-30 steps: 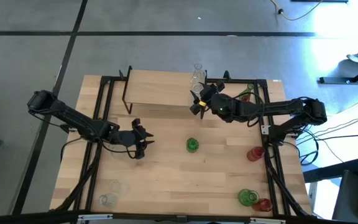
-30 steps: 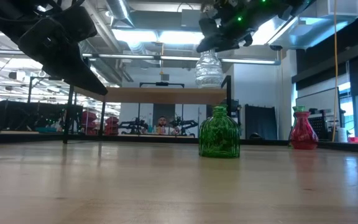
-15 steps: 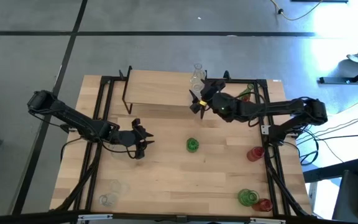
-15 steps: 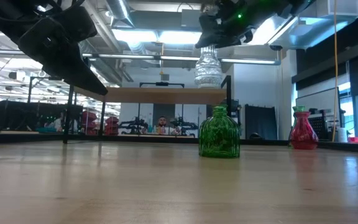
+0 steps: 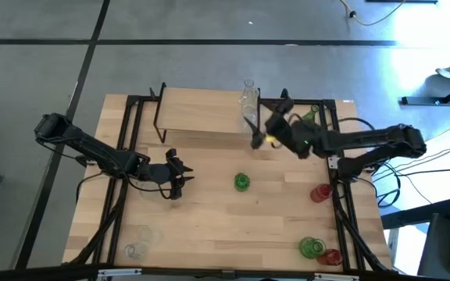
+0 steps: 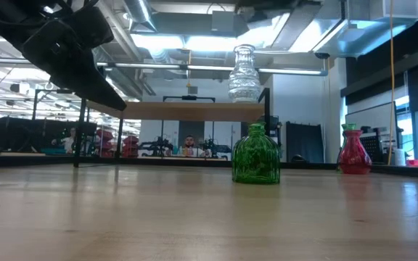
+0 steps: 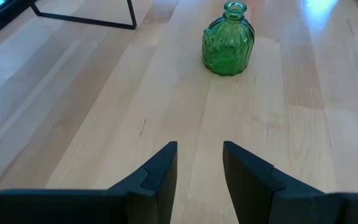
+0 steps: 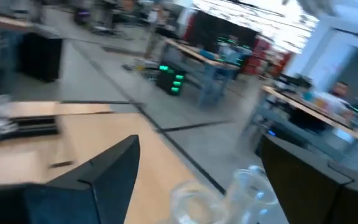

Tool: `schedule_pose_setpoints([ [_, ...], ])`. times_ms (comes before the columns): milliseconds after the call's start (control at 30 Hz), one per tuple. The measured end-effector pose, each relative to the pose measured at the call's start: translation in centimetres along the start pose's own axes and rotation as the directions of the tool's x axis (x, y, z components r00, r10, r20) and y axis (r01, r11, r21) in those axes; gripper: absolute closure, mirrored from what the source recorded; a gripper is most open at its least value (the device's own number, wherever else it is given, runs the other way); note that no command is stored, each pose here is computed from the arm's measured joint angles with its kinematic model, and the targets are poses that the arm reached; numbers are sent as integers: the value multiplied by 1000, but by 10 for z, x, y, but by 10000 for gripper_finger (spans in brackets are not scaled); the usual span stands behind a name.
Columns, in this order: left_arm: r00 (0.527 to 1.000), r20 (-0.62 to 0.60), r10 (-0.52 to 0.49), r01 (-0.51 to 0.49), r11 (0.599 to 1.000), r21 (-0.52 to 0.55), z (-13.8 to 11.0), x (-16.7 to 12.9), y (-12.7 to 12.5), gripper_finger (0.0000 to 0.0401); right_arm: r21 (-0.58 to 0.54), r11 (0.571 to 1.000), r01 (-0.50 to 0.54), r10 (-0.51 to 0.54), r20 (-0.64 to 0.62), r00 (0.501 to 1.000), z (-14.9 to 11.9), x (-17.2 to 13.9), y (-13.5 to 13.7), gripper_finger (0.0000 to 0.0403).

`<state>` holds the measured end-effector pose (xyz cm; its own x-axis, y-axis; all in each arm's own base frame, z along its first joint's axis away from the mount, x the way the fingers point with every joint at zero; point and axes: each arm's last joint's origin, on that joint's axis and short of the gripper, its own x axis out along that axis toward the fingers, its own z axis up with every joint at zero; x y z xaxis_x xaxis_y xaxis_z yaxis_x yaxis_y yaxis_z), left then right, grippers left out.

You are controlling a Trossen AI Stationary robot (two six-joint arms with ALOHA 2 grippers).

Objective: Sort vases onto shelf
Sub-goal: Put the transparent vase aligned with the other transparent vases on the shelf

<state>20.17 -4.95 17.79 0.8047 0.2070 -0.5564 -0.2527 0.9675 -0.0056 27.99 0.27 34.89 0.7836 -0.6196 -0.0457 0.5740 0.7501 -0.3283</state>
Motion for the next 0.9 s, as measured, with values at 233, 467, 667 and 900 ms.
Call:
schedule_pose_setpoints([
  [233,999,51,-17,19,1000,-25,5,0,-2,280,-123,931,-345,343,-36,939,-21,-43,43,87],
  [467,979,194,-61,79,993,-86,21,0,-5,280,-124,870,-477,466,-110,878,-76,-58,66,87],
  [667,942,304,-145,169,984,-54,37,18,-4,280,-100,909,-404,383,-182,906,-109,-53,60,87],
  [900,942,315,-120,126,992,0,74,51,5,280,-76,933,-352,334,-184,924,-116,-38,48,87],
])
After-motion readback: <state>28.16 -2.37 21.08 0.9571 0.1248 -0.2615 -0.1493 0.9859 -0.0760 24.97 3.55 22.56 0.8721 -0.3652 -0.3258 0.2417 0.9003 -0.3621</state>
